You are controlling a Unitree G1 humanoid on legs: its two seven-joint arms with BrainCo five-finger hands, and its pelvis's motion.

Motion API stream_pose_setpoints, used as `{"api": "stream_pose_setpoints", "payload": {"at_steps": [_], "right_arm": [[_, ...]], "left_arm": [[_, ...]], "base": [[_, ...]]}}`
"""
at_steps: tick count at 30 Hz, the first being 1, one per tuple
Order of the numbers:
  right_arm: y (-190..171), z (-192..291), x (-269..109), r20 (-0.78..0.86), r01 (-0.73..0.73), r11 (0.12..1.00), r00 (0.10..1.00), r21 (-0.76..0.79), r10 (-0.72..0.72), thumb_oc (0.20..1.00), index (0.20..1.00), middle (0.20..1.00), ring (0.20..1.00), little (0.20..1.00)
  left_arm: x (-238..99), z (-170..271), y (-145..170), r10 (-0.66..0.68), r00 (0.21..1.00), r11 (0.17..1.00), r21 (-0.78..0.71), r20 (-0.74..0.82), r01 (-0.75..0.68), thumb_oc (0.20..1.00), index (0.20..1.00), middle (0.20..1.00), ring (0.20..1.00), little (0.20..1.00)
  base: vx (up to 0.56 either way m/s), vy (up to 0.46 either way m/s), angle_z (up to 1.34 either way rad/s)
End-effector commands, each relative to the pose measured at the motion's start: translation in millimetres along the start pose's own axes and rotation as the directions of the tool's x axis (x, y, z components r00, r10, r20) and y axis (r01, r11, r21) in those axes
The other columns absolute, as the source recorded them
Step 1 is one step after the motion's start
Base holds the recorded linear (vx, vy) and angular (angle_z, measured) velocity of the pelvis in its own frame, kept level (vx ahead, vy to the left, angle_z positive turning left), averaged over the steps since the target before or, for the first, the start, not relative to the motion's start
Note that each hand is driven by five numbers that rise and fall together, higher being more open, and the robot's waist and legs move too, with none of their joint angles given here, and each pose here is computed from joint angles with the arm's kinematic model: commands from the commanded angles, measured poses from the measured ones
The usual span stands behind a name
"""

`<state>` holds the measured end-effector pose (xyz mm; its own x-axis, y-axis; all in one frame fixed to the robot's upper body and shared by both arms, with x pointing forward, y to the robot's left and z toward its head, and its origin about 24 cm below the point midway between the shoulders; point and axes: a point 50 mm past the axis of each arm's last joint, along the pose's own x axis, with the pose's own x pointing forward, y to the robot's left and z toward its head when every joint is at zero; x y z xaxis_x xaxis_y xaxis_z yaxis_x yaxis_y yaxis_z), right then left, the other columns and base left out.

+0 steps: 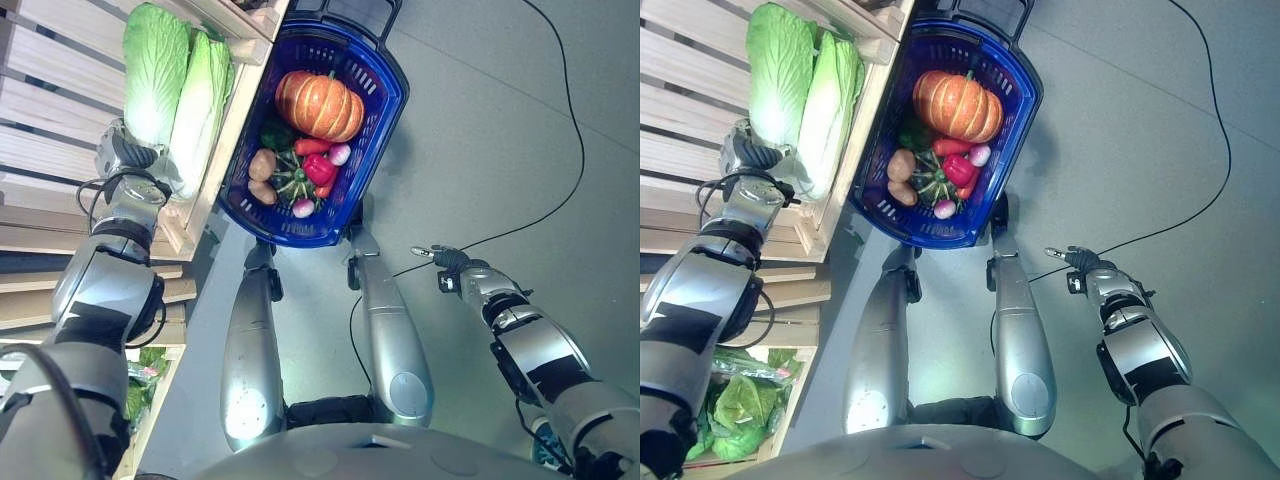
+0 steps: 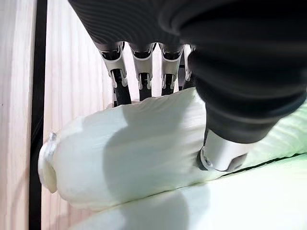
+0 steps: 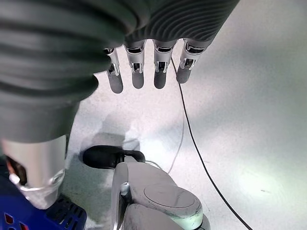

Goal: Pick up fruits and vegetables into the basket

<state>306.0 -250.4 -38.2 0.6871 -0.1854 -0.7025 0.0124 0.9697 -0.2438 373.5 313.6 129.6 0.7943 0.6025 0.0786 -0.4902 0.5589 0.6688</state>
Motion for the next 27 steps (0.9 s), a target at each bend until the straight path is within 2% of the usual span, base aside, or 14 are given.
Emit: {"api": "stream_pose_setpoints", "payload": {"at_steps": [1,12,19,23,27], "right_arm": [[-15,-32,-2,-0.087,0.038,0.999,0.995,-0.001,-0.038,1.000,1.000,1.000,1.000,1.000],[-16,-31,-2,-0.027,0.069,0.994,0.997,0.087,-0.067,1.000,1.000,1.000,1.000,1.000],[-20,-18,-3,0.065,0.083,0.973,0.993,0.215,-0.099,1.000,1.000,1.000,1.000,1.000],[-22,-4,-5,0.166,0.083,0.951,0.977,0.297,-0.137,1.000,1.000,1.000,1.000,1.000],[-27,18,-10,0.297,0.050,0.920,0.938,0.389,-0.177,1.000,1.000,1.000,1.000,1.000]], "left_arm": [[-4,-13,-4,-0.002,1.000,0.985,-0.175,-0.030,-0.003,0.200,0.200,0.200,0.200,0.200],[-8,4,2,0.066,0.992,0.903,-0.429,0.104,-0.015,0.200,0.200,0.200,0.200,0.200],[-15,15,2,0.109,0.974,0.865,-0.502,0.197,0.004,0.200,0.200,0.200,0.200,0.200],[-24,26,-1,0.129,0.946,0.869,-0.494,0.296,0.037,0.200,0.200,0.200,0.200,0.200],[-36,43,-5,0.159,0.891,0.907,-0.420,0.426,0.039,0.200,0.200,0.200,0.200,0.200]], "base": [[0.00,0.000,0.00],[0.00,-0.006,0.00],[-0.01,-0.030,0.03],[-0.01,-0.033,0.00],[-0.02,-0.037,0.04]]}}
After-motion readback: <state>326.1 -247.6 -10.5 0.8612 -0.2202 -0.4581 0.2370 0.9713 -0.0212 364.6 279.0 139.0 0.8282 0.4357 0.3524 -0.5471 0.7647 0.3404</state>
